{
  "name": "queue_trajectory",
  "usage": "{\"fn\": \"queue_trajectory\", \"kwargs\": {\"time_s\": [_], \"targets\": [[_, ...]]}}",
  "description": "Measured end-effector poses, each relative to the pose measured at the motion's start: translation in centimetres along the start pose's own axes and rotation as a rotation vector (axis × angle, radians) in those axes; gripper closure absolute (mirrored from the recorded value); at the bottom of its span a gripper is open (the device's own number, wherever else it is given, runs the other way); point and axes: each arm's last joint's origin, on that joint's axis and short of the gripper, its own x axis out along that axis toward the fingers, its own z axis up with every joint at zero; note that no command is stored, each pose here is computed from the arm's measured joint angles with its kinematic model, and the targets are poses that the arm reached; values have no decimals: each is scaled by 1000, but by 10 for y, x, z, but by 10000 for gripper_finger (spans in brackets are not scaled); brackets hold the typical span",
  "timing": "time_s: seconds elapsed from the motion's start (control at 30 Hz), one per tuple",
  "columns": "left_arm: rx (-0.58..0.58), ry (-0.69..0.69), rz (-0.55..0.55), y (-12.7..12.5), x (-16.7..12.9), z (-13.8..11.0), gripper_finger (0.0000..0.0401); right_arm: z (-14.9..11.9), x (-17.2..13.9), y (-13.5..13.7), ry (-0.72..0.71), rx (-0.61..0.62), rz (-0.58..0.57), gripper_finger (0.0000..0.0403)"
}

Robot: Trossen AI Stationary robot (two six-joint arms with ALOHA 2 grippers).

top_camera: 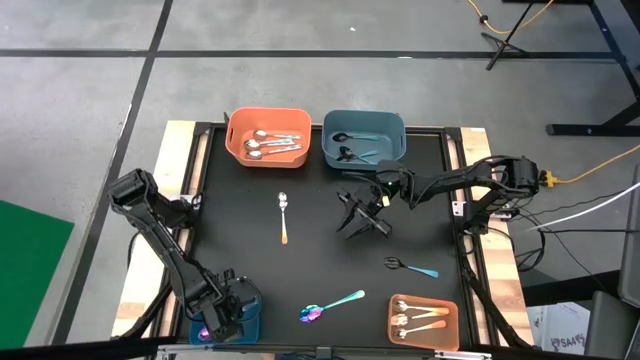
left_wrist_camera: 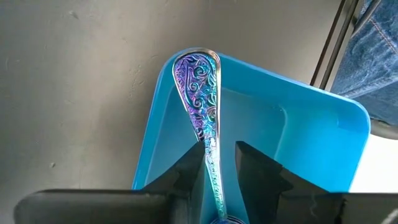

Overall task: Sort silverware by color (type)
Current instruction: Put the orange spoon into the bottom orange bin

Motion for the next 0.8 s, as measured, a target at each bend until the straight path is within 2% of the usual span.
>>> {"fn": "queue_trajectory", "kwargs": {"time_s": [0.4, 0.8], "targets": [[-5, 19, -40, -2, -3, 0, 318, 0, 0, 0, 0, 1, 0, 270], [-30, -79, -132, 0, -35, 8, 319, 0, 0, 0, 0, 1, 0, 270]]}}
